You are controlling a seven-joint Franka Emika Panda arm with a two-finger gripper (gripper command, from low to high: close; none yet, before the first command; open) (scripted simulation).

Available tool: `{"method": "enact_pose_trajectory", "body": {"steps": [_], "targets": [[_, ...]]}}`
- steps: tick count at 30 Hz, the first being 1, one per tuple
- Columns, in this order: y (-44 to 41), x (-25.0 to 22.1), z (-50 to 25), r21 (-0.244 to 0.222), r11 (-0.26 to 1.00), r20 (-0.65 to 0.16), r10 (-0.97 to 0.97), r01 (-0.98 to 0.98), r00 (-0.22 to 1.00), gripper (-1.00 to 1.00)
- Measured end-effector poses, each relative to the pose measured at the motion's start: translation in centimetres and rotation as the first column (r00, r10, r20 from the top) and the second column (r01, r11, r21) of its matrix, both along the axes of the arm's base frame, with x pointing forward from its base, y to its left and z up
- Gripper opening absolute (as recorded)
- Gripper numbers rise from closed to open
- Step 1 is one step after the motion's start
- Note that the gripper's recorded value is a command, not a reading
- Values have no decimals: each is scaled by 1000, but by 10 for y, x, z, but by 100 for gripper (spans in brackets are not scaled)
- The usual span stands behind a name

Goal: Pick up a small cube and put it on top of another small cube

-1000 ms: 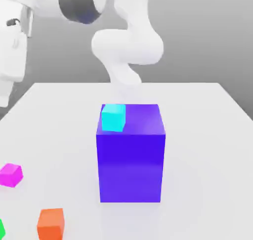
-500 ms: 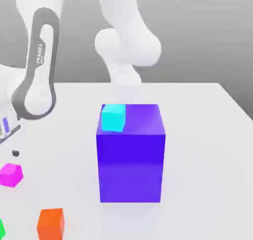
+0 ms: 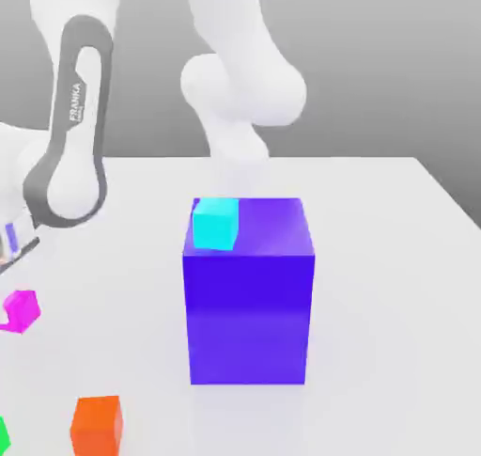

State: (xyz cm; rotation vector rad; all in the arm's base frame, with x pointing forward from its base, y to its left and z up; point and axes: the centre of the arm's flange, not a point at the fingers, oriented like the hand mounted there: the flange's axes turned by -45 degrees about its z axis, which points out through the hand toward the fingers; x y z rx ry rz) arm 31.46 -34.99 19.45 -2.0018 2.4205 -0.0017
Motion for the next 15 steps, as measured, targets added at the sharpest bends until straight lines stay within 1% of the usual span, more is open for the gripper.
{"method": "enact_pose_trajectory", "body": {"steps": [5, 11, 14, 15], "targets": [[1, 74, 20, 1, 962, 0, 273, -273, 962, -100], [24, 165, 43, 1, 813, 1, 582, -582, 813, -100], [28, 177, 7, 0, 786, 1, 618, -618, 786, -100], [29, 177, -6, 0, 784, 1, 620, -620, 784, 100]]}}
